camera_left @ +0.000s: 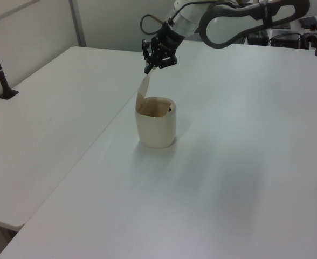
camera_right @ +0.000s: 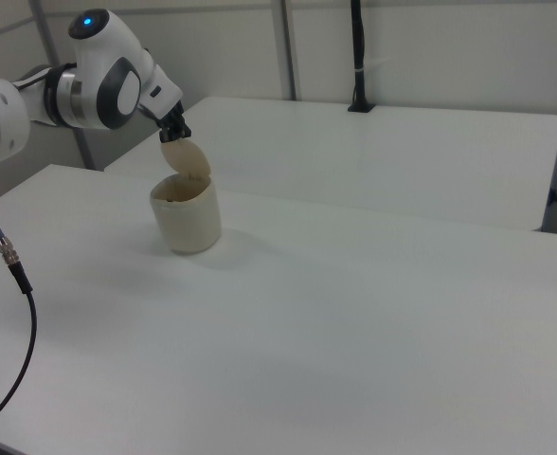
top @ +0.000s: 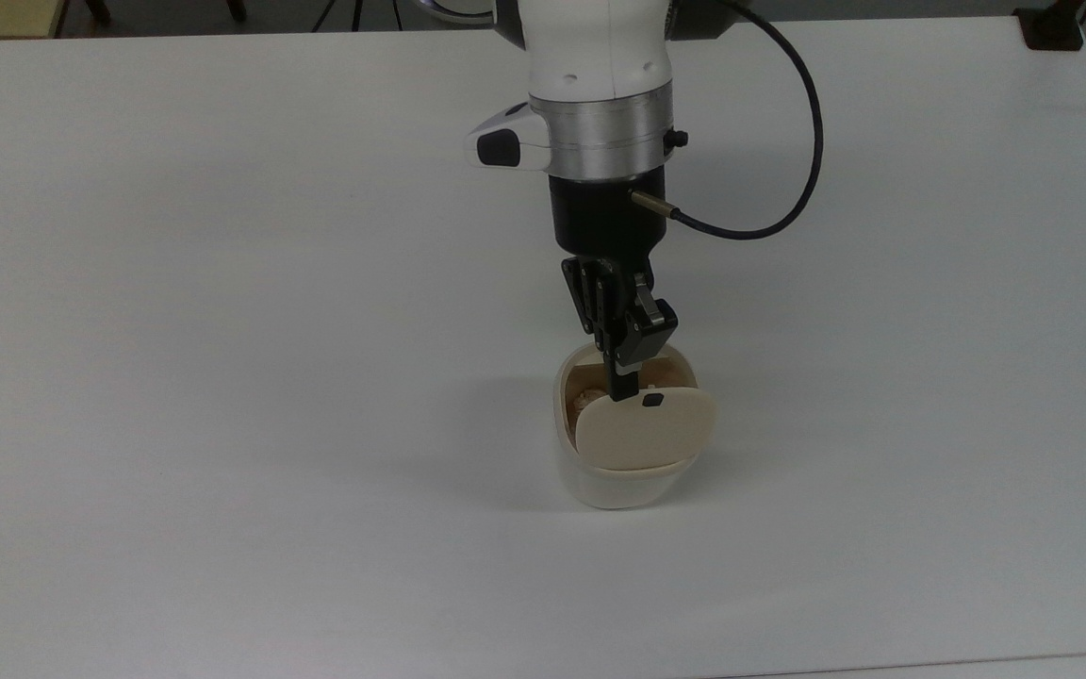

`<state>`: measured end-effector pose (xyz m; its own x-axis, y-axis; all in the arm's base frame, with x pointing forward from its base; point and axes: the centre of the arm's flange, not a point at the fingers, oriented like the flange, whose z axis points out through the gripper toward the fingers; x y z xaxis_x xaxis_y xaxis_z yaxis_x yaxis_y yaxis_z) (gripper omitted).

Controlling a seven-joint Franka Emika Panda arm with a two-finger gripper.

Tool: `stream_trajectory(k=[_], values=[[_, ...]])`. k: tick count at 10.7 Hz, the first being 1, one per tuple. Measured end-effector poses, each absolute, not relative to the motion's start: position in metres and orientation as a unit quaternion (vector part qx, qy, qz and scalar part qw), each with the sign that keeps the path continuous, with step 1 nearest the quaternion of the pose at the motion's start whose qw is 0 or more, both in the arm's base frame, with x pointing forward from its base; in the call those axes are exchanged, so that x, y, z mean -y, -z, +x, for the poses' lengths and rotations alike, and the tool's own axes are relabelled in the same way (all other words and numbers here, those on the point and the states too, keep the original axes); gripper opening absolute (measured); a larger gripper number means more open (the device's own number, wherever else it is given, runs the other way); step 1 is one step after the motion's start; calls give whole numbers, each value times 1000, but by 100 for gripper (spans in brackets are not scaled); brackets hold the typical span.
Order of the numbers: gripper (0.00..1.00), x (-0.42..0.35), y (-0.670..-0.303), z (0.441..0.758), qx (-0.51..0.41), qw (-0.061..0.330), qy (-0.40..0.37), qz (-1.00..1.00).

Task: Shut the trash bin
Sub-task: 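Push the gripper fingers against the open lid, tilting it down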

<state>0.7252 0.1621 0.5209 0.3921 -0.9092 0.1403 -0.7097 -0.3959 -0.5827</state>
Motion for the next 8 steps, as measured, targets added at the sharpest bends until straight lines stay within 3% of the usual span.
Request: stream_trajectory(k=[8], values=[[1, -170, -520, 726, -506, 227, 226, -801]])
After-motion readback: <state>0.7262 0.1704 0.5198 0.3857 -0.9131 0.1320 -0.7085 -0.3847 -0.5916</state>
